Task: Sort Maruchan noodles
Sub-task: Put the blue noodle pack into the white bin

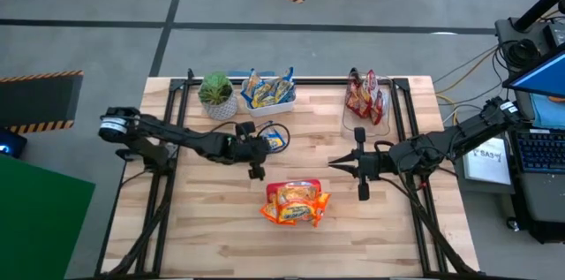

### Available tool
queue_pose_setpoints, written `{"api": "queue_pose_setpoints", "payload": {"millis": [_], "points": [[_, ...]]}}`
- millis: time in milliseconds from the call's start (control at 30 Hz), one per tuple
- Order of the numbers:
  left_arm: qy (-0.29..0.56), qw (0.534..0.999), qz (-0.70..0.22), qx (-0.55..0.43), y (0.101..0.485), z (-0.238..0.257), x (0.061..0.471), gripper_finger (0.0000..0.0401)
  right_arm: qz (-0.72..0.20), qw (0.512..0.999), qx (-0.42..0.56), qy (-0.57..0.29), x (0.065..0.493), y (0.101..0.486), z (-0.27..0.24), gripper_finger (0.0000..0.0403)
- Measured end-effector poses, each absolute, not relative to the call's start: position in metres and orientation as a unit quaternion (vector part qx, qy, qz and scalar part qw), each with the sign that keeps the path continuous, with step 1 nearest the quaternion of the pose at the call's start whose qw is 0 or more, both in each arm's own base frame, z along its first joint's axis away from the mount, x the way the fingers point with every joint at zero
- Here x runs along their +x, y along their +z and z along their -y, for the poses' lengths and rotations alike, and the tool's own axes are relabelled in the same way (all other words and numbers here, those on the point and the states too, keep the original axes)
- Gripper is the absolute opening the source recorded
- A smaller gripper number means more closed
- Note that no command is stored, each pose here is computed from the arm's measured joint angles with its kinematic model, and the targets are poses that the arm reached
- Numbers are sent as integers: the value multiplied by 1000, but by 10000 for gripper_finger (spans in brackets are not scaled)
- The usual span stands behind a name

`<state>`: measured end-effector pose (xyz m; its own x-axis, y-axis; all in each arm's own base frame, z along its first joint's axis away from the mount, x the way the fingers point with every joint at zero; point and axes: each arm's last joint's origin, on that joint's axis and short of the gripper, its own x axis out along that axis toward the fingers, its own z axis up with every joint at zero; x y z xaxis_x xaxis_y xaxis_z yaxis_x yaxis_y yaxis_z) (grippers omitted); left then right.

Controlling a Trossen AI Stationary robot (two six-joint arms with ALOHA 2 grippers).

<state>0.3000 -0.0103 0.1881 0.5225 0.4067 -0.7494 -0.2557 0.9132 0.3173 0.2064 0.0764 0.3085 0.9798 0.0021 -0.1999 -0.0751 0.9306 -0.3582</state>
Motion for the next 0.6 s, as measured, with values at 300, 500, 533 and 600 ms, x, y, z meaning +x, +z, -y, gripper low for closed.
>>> {"api": "queue_pose_setpoints", "payload": {"millis": [300, 500, 533, 600], "points": [[190, 855, -474, 90, 172, 10, 303, 201, -98, 975, -199, 21, 206, 309, -76, 13], [191, 833, -510, 95, 147, 10, 307, 243, -98, 973, -207, 21, 206, 309, -76, 13], [197, 831, -513, 93, 143, 10, 307, 245, -98, 973, -207, 22, 206, 309, -76, 13], [213, 823, -518, 92, 136, 9, 308, 246, -97, 973, -208, 21, 206, 309, -76, 13]]}}
